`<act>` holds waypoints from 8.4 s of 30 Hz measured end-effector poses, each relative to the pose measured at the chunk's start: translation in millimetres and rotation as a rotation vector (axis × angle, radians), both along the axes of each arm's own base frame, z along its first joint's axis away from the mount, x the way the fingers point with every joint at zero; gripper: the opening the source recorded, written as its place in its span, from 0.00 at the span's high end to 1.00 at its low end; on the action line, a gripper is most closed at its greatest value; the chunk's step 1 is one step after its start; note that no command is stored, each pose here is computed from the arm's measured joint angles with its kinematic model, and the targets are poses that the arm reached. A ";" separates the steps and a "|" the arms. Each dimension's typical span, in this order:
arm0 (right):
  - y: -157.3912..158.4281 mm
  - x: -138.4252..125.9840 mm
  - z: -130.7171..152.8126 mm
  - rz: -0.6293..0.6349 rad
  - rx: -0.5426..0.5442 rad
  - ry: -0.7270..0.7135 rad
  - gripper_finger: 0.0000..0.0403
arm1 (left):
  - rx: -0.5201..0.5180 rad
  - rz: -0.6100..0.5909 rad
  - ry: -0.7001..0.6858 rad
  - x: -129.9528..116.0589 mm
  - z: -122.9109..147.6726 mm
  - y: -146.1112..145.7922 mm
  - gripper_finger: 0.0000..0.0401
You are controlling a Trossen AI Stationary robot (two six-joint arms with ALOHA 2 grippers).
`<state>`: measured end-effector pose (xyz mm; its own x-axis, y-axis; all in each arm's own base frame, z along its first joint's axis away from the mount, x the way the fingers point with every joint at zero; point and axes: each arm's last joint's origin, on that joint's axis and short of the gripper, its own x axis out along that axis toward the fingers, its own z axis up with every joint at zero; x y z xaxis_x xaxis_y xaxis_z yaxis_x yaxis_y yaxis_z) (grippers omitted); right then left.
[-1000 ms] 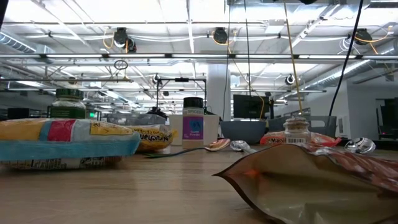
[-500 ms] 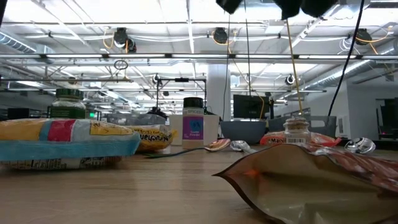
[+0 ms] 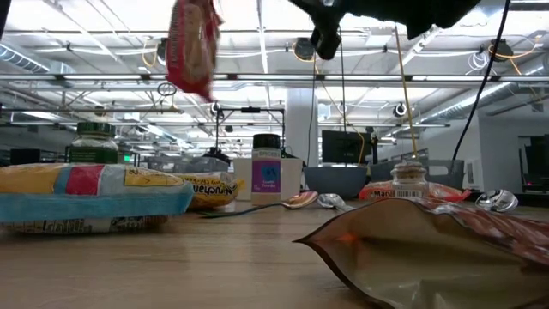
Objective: Pick & Place Food Item
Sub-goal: Put the red noodle pack into the right black bin
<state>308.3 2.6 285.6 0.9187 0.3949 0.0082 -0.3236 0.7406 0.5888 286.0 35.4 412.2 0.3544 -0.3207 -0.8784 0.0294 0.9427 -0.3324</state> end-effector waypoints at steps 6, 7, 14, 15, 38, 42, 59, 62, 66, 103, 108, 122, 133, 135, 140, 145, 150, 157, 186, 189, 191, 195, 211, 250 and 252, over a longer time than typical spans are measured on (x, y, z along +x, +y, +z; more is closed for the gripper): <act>-1.7 3.7 -1.3 -0.042 -0.230 0.068 0.49 | 0.074 -0.017 0.027 6.3 -6.3 -2.1 1.00; -2.1 4.0 -0.7 -0.054 -0.263 0.057 0.49 | 0.079 -0.026 0.023 6.9 -6.5 -2.7 1.00; -6.3 3.8 -0.9 -0.058 -0.378 0.026 0.49 | 0.176 -0.023 0.032 6.6 -6.2 -8.0 1.00; -6.5 3.9 -0.7 -0.057 -0.396 0.017 0.49 | 0.183 -0.029 0.032 6.8 -6.2 -9.6 1.00; -22.9 11.3 -0.6 -0.093 -0.602 -0.134 0.49 | 0.140 -0.123 0.041 12.2 -10.1 -40.7 1.00; -28.1 23.8 -3.1 -0.069 -0.580 -0.130 0.49 | 0.135 -0.152 0.050 16.2 -13.9 -46.9 1.00; -38.2 74.6 -23.1 0.024 -0.517 -0.096 0.49 | 0.117 -0.193 0.050 16.9 -15.0 -55.7 1.00; -42.3 79.9 -25.8 0.013 -0.512 -0.088 0.49 | 0.114 -0.186 0.052 16.9 -15.0 -55.5 1.00; -50.1 82.1 -26.7 -0.012 -0.480 -0.091 0.49 | 0.101 -0.196 0.051 16.8 -14.9 -57.7 1.00; -27.1 83.6 -19.5 0.074 -0.389 -0.144 0.79 | 0.094 -0.186 0.051 17.0 -14.8 -59.2 0.99; -26.4 83.6 -19.5 0.075 -0.382 -0.141 0.91 | 0.094 -0.184 0.052 17.0 -14.7 -59.2 0.99; -24.9 83.7 -19.5 0.078 -0.334 -0.118 1.00 | 0.076 -0.105 0.072 17.1 -14.5 -53.6 0.90; -24.9 74.9 -9.4 0.038 -0.332 -0.064 1.00 | -0.087 0.005 0.086 17.2 -13.0 -26.5 0.65; -25.5 69.9 -5.0 0.026 -0.353 -0.044 1.00 | -0.143 0.008 0.081 16.9 -12.3 -21.4 0.60; -32.2 55.7 12.3 -0.031 -0.383 -0.029 1.00 | -0.181 0.016 0.032 9.1 -4.1 -10.7 0.52; -42.9 41.9 27.2 -0.089 -0.374 -0.009 1.00 | -0.144 0.036 -0.130 -11.9 20.8 -3.4 0.50; -52.3 23.7 45.5 -0.178 -0.383 -0.001 1.00 | -0.041 0.087 -0.382 -39.9 55.8 -0.6 0.50; -66.5 -17.7 76.4 -0.329 -0.390 0.031 1.00 | 0.069 0.114 -0.541 -70.9 80.2 -4.1 0.50; -63.0 -105.4 141.0 -0.949 -0.478 0.277 1.00 | -0.274 -0.050 -0.783 -52.0 -62.0 -10.7 0.50; -66.4 -96.9 134.9 -0.957 -0.489 0.315 1.00 | -0.319 -0.009 -0.776 -48.2 -80.8 -11.3 0.50; -70.8 -92.3 130.4 -0.998 -0.508 0.352 1.00 | -0.343 0.011 -0.787 -46.5 -85.7 -11.2 0.50; -79.1 -86.6 121.4 -1.085 -0.575 0.444 1.00 | -0.347 0.028 -0.813 -40.9 -88.8 -9.8 0.50; -117.6 -100.4 104.4 -1.119 -0.652 0.593 1.00 | -0.048 0.376 -1.103 -34.9 -67.8 13.7 0.50; -132.6 -130.1 56.2 -1.403 -0.504 0.713 1.00 | -0.004 0.415 -1.040 -37.1 -74.4 23.0 0.50; -132.6 -130.2 52.0 -1.401 -0.497 0.724 1.00 | -0.005 0.416 -1.039 -37.1 -74.5 23.0 0.50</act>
<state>178.1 -130.0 337.6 0.2970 -0.8582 -0.4188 0.9343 0.3517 -0.0580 248.9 58.4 337.7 0.9957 -0.0092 -0.0925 -0.0223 0.9426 -0.3331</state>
